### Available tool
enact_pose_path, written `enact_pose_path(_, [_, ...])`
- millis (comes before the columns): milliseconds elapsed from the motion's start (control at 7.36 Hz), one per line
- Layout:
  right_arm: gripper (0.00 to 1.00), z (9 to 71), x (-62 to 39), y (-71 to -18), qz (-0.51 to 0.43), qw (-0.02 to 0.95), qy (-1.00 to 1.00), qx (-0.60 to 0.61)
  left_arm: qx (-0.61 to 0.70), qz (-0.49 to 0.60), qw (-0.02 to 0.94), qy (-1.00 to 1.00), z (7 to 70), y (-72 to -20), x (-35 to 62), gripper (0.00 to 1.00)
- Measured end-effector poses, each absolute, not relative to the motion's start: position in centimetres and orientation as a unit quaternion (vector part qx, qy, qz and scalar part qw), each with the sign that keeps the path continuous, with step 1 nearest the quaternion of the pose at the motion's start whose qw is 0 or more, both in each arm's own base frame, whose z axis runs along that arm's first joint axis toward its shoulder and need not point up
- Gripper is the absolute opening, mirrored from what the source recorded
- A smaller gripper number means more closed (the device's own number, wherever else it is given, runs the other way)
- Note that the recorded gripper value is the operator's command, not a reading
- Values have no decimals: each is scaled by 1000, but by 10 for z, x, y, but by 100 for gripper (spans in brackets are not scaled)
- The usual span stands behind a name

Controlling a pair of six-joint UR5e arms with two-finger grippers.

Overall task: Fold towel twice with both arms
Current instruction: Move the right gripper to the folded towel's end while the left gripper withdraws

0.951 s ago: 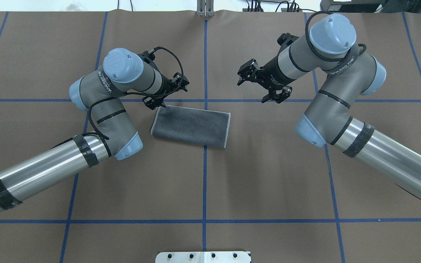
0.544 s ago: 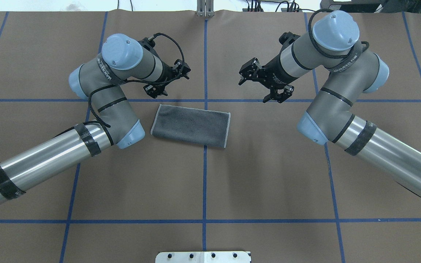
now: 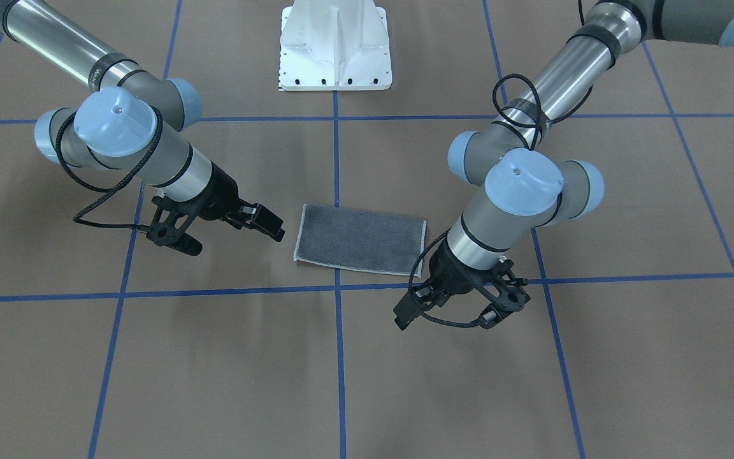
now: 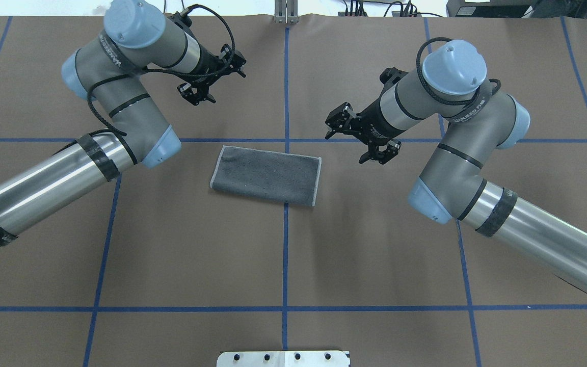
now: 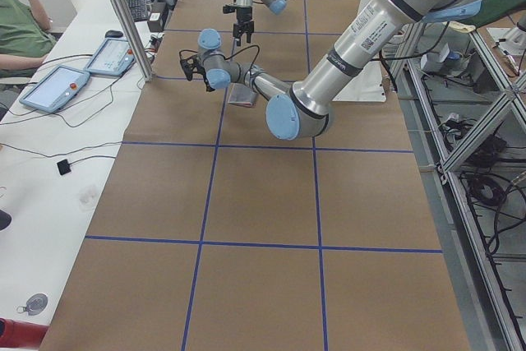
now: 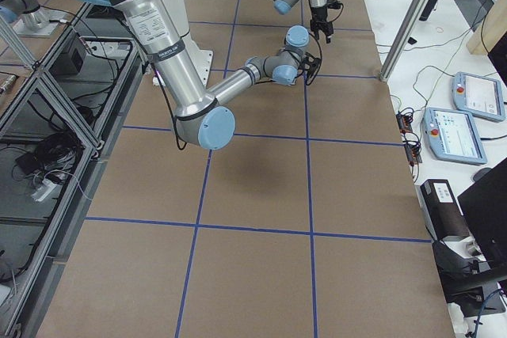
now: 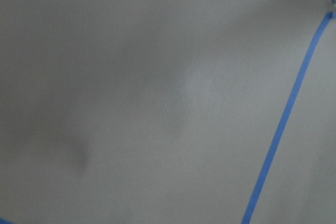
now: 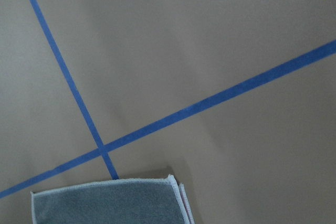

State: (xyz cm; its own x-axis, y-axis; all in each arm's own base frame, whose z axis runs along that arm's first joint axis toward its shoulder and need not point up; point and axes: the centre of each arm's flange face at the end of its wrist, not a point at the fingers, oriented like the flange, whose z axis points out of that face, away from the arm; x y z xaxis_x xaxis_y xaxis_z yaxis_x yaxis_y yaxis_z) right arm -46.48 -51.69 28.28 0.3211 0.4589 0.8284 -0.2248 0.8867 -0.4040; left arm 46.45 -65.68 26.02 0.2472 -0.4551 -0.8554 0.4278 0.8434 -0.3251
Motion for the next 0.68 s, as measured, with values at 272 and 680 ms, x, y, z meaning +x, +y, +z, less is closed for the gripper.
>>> enact_pose_path(272, [99, 279, -499, -495, 223, 815, -524, -108, -9, -270, 792, 547, 264, -667, 447, 100])
enact_pose_path(680, [99, 270, -541, -467, 222, 832, -497, -107, -8, -267, 794, 545, 267, -669, 444, 100])
